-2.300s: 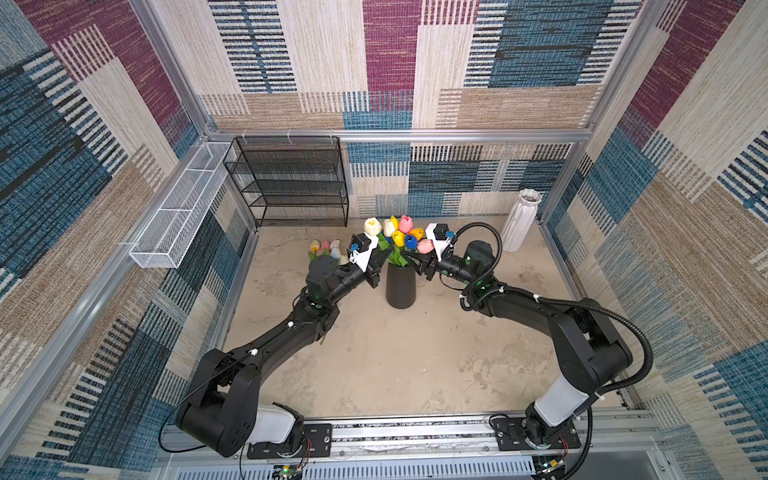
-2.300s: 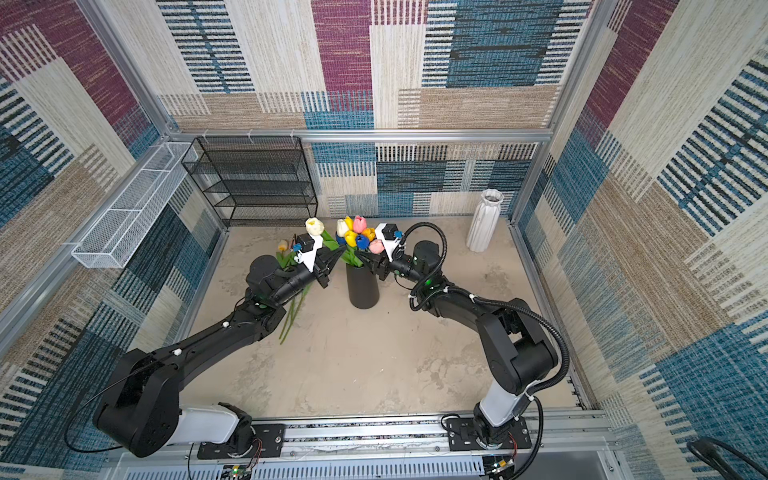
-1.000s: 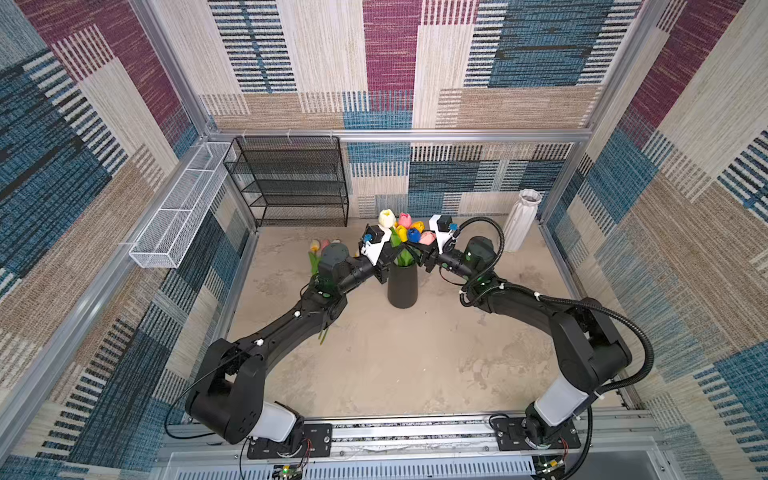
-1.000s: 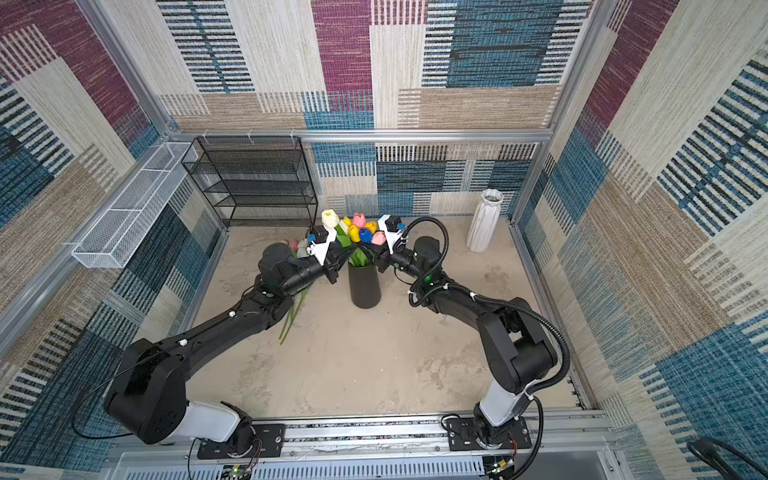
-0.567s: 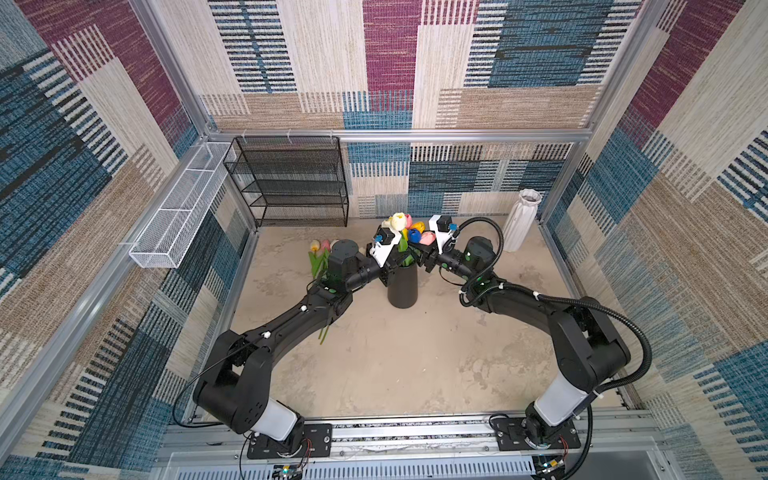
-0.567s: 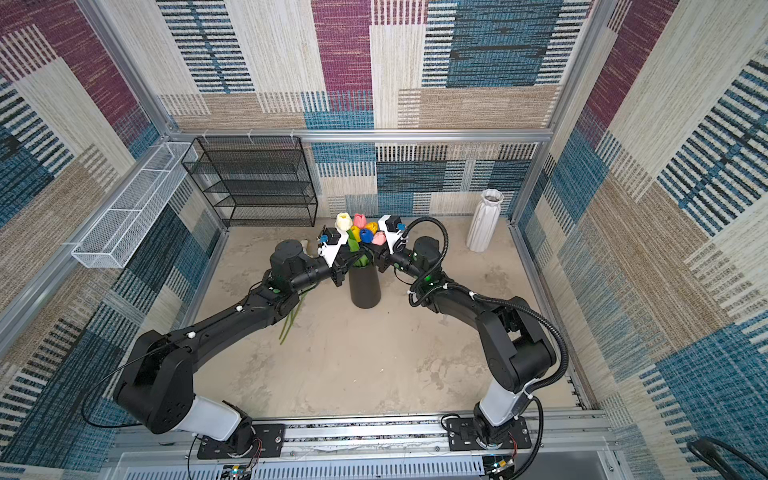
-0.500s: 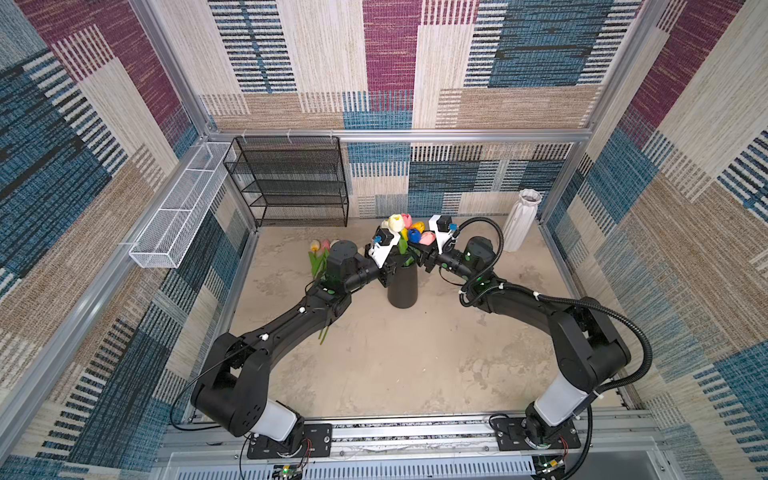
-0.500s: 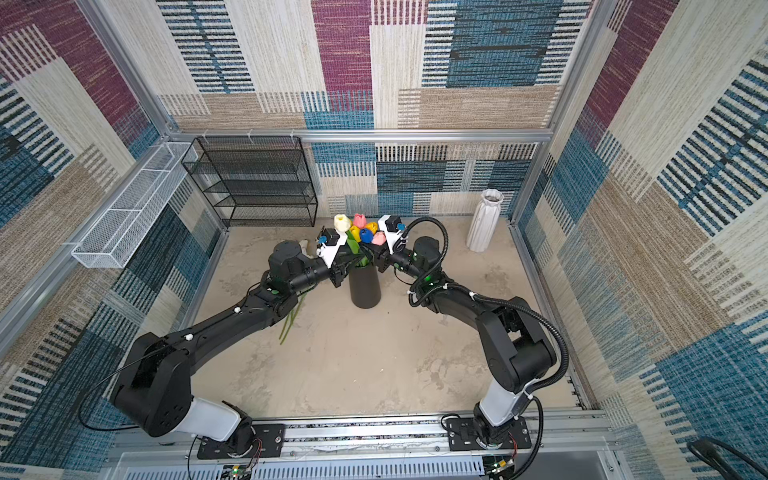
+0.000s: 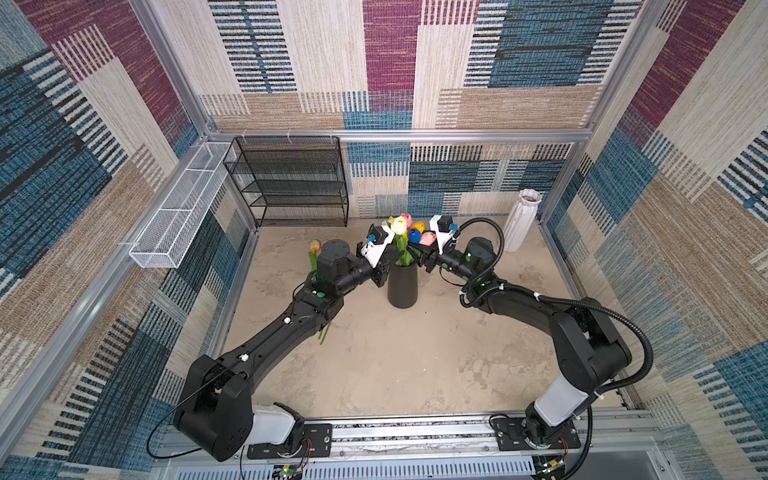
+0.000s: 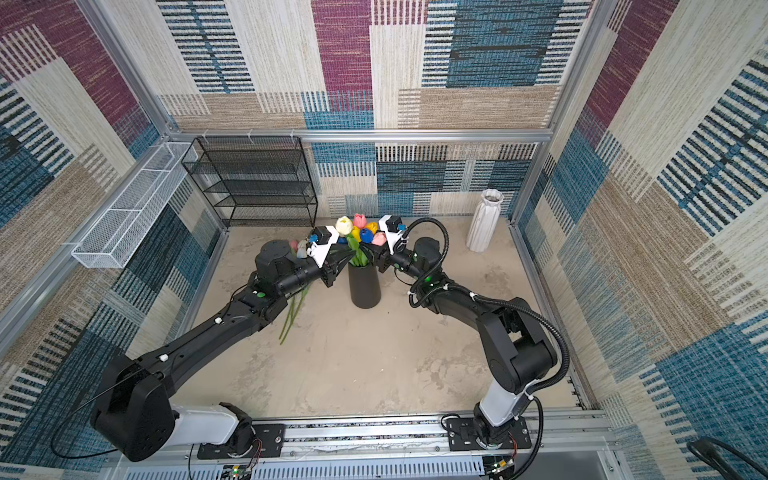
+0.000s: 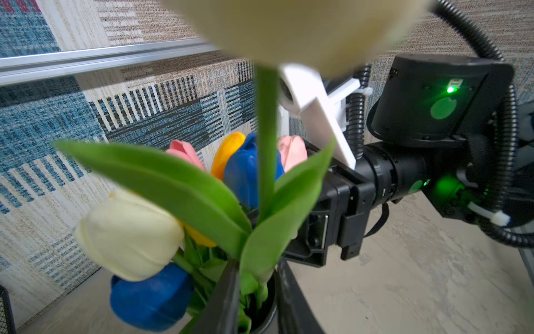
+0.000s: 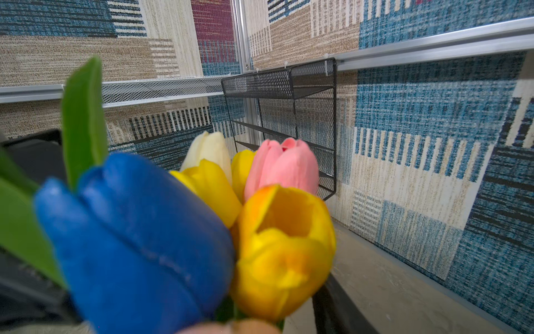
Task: Arrange the flowers into the vase
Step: 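Lower the white tulip into the vase while the right gripper steadies the bouquet, then open the left gripper to release the white tulip in the vase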
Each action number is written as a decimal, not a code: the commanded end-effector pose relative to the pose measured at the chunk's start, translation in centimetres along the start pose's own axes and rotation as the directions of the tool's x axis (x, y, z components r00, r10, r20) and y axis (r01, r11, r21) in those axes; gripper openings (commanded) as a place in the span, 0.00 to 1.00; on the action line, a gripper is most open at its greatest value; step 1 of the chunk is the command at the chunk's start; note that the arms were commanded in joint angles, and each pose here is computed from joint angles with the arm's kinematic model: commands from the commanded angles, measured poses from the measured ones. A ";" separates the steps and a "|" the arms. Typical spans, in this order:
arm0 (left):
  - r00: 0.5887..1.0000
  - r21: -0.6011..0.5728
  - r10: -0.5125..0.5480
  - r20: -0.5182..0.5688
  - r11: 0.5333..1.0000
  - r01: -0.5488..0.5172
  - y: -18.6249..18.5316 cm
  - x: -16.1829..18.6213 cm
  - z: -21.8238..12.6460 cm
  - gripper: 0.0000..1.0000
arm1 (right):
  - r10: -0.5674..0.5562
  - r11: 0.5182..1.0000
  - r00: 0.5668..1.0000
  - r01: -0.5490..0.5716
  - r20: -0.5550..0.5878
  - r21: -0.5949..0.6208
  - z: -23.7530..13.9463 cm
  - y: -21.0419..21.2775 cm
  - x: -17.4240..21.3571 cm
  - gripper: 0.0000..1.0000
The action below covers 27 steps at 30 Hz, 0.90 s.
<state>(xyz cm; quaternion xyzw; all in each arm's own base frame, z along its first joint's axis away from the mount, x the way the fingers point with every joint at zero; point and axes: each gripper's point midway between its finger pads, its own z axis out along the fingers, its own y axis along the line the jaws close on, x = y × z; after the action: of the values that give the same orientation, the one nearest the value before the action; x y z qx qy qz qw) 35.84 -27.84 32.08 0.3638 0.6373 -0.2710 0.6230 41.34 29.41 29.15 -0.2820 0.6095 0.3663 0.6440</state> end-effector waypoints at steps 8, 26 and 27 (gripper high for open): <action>0.999 0.031 0.039 0.005 0.999 -0.039 0.4 -0.2 2.0 0.10 | -0.013 1.000 0.999 0.013 0.032 0.006 0.0 -0.1 -0.7 0.55; 0.991 0.028 -0.071 -0.116 0.997 0.075 -0.4 5.4 2.0 0.00 | -0.004 1.000 0.999 0.003 0.038 0.018 0.1 -0.5 -0.7 0.55; 0.989 0.026 -0.077 -0.127 0.996 0.081 -0.4 6.0 2.0 0.00 | -0.004 1.000 0.999 0.003 0.036 0.015 0.1 -0.5 -0.6 0.55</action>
<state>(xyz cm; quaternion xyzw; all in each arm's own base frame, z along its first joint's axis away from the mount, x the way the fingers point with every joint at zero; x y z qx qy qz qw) 36.81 -29.09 26.98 0.3718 0.6726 -0.2839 0.5734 41.60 29.40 28.92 -0.2793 0.6089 0.3664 0.6457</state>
